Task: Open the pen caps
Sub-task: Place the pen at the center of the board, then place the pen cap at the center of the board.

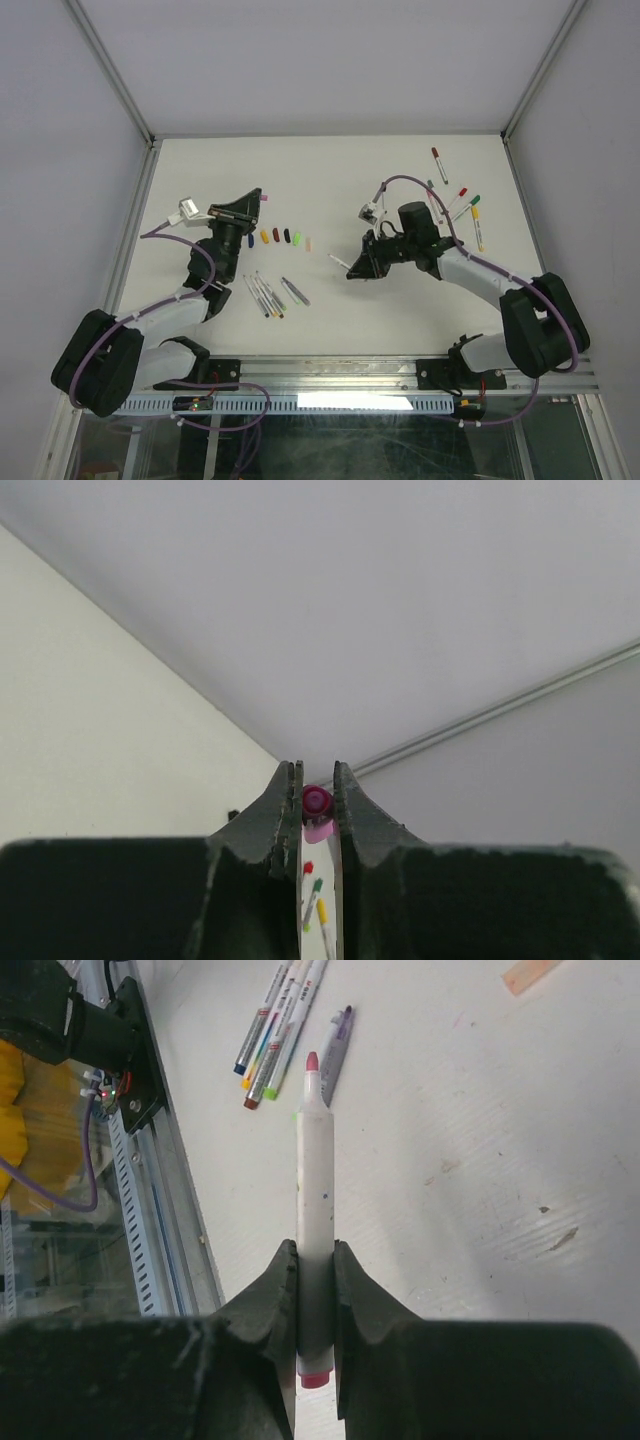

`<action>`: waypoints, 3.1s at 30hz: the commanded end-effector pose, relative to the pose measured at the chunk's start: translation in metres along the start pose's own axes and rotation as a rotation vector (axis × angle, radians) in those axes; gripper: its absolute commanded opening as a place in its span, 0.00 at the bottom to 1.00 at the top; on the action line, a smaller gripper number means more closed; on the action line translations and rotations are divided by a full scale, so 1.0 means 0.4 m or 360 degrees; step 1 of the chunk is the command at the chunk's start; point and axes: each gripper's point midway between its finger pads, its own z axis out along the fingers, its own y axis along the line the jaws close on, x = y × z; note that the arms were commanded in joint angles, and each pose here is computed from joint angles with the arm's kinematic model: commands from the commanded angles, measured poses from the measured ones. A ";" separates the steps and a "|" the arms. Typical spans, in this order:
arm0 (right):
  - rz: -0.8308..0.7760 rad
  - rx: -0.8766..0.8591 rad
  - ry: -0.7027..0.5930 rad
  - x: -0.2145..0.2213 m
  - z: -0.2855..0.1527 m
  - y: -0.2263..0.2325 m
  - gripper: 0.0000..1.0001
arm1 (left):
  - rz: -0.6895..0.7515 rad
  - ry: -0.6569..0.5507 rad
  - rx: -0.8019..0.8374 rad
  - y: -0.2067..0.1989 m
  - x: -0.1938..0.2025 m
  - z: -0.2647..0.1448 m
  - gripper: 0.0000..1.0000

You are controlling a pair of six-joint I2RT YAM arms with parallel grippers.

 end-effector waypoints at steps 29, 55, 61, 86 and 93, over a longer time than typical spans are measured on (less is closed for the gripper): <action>0.0320 0.0804 0.0254 0.096 0.194 -0.150 0.26 | 0.0319 0.0731 -0.0437 0.134 0.123 -0.174 0.00; -0.0250 0.0048 0.0168 -0.087 0.022 0.013 0.44 | 0.0456 0.1031 -0.0381 0.105 0.265 -0.178 0.00; -0.0347 0.0077 0.0120 -0.105 -0.060 -0.007 0.44 | 0.0579 0.1132 -0.0446 0.101 0.362 -0.176 0.00; -0.0259 0.0316 0.0033 -0.116 -0.167 -0.114 0.44 | 0.1248 0.1416 -0.0959 0.302 0.554 -0.078 0.00; -0.0253 0.0320 0.0033 -0.114 -0.169 -0.117 0.45 | 0.1304 0.1427 -0.1012 0.340 0.547 -0.072 0.03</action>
